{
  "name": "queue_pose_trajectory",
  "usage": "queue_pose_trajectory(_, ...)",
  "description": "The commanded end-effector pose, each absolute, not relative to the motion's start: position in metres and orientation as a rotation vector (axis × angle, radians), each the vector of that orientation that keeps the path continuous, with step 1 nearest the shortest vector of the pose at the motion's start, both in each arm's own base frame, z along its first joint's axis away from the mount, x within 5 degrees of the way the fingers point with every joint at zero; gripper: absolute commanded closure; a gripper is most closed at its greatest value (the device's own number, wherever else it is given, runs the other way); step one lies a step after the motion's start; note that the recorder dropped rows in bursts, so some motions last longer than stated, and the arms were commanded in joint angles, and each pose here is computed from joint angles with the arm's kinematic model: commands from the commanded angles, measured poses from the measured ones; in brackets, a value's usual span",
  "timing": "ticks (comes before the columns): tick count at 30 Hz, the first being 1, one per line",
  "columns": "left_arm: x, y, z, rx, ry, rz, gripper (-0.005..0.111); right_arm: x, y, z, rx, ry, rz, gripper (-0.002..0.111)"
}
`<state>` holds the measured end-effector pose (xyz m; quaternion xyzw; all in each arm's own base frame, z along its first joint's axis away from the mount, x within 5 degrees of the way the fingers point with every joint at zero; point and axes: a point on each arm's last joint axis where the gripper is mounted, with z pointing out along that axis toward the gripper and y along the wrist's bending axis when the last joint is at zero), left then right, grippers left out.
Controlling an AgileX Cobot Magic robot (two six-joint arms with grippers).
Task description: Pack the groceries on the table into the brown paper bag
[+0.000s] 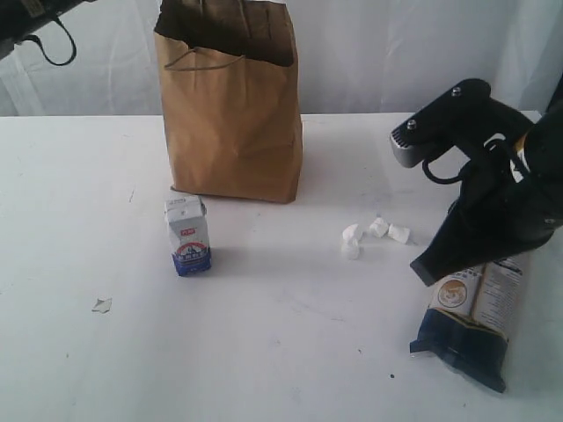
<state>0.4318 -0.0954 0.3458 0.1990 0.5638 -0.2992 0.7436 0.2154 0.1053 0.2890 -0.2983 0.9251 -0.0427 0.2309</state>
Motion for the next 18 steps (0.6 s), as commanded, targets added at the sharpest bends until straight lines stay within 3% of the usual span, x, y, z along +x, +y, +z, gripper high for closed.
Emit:
queue_pose_trajectory(1, 0.452, -0.111, 0.351, 0.549, 1.140, -0.874, 0.107, 0.211, 0.104, 0.279, -0.804, 2.584, -0.086, 0.108)
queue_pose_trajectory(13, 0.464, -0.141, 0.354, 0.838, 1.141, -0.737, 0.106, 0.215, 0.112, 0.281, -0.760, 2.524, 0.014, 0.108)
queue_pose_trajectory(15, 0.465, -0.142, 0.352, 0.864, 1.140, -0.692, 0.099, 0.215, 0.113, 0.282, -0.750, 2.525, 0.034, 0.108)
queue_pose_trajectory(18, 0.466, -0.143, 0.346, 0.914, 1.176, -0.646, 0.075, 0.214, 0.114, 0.281, -0.739, 2.530, 0.056, 0.108)
